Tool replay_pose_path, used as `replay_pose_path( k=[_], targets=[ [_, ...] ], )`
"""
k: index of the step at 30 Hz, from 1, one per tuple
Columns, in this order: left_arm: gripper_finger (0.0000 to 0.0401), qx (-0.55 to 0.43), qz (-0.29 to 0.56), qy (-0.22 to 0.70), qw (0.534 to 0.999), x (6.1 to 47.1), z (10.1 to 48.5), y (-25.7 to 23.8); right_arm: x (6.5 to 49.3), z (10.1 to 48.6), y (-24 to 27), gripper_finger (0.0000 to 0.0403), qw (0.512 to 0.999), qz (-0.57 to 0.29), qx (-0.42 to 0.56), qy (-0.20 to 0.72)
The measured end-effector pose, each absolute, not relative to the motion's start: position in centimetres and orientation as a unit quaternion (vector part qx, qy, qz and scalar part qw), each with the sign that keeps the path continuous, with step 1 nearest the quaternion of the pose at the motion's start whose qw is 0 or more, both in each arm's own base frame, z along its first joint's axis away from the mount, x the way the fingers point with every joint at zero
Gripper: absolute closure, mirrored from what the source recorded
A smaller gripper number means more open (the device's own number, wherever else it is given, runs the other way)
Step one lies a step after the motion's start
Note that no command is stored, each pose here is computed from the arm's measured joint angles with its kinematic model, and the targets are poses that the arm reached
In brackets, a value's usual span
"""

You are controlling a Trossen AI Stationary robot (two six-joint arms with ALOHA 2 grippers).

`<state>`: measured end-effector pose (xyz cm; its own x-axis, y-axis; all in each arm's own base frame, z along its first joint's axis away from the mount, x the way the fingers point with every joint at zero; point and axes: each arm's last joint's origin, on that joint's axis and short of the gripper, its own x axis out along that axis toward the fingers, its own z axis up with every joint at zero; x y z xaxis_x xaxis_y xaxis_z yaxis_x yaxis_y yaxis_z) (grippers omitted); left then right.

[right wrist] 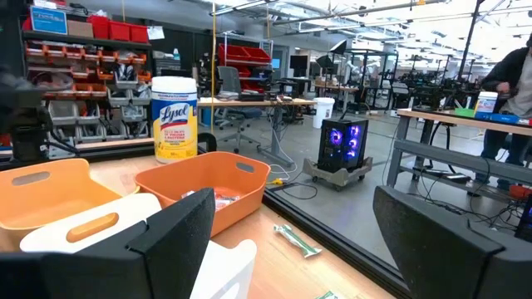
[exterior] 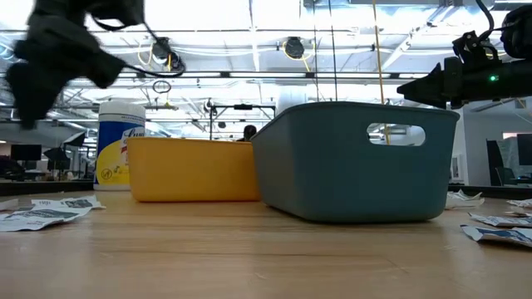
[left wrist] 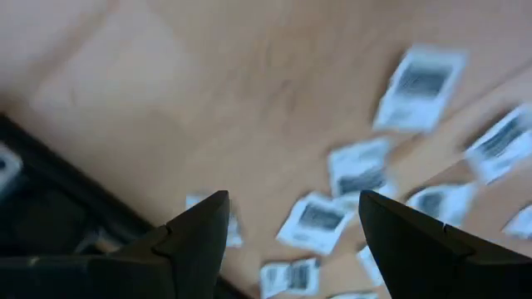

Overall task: Pick & Place First Aid Supplies
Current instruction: Put the black towelette pack into the blue bin

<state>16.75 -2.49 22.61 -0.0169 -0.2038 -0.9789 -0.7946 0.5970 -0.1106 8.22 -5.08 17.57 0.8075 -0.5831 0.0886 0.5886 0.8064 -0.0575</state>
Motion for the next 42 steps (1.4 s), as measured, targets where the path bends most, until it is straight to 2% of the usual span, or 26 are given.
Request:
replay_pose_path(
  k=[9,18,30,37,42],
  targets=[
    [0.0137,-0.312,0.261,0.731,0.548,14.8,19.2,-5.4,8.2,17.6,-5.1,0.008,0.95,-0.308,-0.041,-0.033],
    [0.0146,-0.261,0.279,0.758,0.528,15.1,17.7,-6.9,8.2,17.6,-5.1,0.008,0.95,-0.308,-0.041,-0.033],
    [0.0153,-0.196,0.326,0.809,0.448,16.2,13.8,-7.9,8.2,17.6,-5.1,0.008,0.95,-0.309,-0.041,-0.033],
    [0.0157,-0.196,0.301,0.81,0.463,16.9,12.5,-8.8,8.2,17.6,-5.1,0.008,0.95,-0.309,-0.041,-0.033],
    [0.0182,-0.213,0.307,0.803,0.464,17.0,12.3,-9.2,8.2,17.6,-5.1,0.008,0.95,-0.308,-0.041,-0.033]
  ],
)
